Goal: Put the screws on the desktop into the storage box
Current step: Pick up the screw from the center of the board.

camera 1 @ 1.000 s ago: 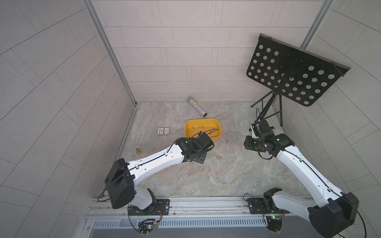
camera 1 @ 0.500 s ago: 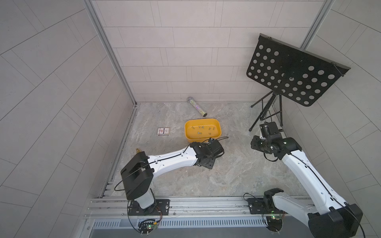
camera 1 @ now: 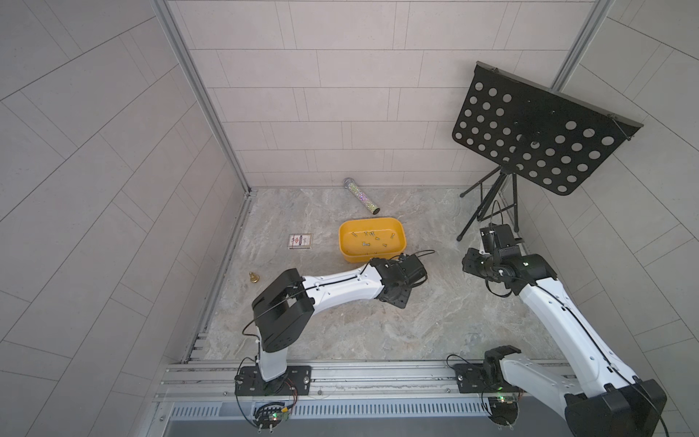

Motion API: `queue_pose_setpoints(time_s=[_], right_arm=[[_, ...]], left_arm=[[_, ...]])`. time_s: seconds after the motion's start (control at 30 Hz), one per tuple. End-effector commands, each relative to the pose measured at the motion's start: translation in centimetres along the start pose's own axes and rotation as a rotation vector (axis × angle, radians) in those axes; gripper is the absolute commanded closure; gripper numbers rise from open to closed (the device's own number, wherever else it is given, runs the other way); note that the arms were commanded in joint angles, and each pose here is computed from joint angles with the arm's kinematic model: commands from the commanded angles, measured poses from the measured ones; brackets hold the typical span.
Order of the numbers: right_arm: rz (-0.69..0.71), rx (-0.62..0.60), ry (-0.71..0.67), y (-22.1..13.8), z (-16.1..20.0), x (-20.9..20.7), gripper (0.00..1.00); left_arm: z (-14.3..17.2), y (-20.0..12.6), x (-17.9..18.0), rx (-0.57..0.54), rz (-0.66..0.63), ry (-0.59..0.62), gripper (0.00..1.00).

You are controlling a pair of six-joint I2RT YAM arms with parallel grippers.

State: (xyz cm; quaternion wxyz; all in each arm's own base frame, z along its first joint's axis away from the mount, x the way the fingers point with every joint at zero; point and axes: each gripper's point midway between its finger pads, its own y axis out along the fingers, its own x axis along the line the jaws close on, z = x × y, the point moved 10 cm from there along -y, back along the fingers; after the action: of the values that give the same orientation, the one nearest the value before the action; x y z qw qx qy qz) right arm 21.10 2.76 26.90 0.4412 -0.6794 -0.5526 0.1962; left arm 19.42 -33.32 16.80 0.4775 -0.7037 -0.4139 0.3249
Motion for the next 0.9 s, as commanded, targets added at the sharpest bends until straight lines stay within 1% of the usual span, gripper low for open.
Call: queue_pose_setpoints(time_s=[0.0,0.4,0.57,0.87], right_arm=[[0.000,0.001,0.004,0.0,0.2,-0.2,0.57],[-0.012,0.011,0.007,0.4,0.3,-0.2,0.57],[-0.016,0.011,0.008,0.4,0.2,-0.2,0.57],[-0.022,0.015,0.009,0.5,0.2,-0.2,0.57]], left_arm=[[-0.6,0.6,-0.9,0.003,0.008,0.027,0.51],[-1.6,3.0,-2.1,0.048,0.010,0.059,0.51],[-1.8,3.9,-2.7,0.062,0.048,0.058,0.53],[-2.3,5.8,-3.2,0.094,0.027,0.075,0.53]])
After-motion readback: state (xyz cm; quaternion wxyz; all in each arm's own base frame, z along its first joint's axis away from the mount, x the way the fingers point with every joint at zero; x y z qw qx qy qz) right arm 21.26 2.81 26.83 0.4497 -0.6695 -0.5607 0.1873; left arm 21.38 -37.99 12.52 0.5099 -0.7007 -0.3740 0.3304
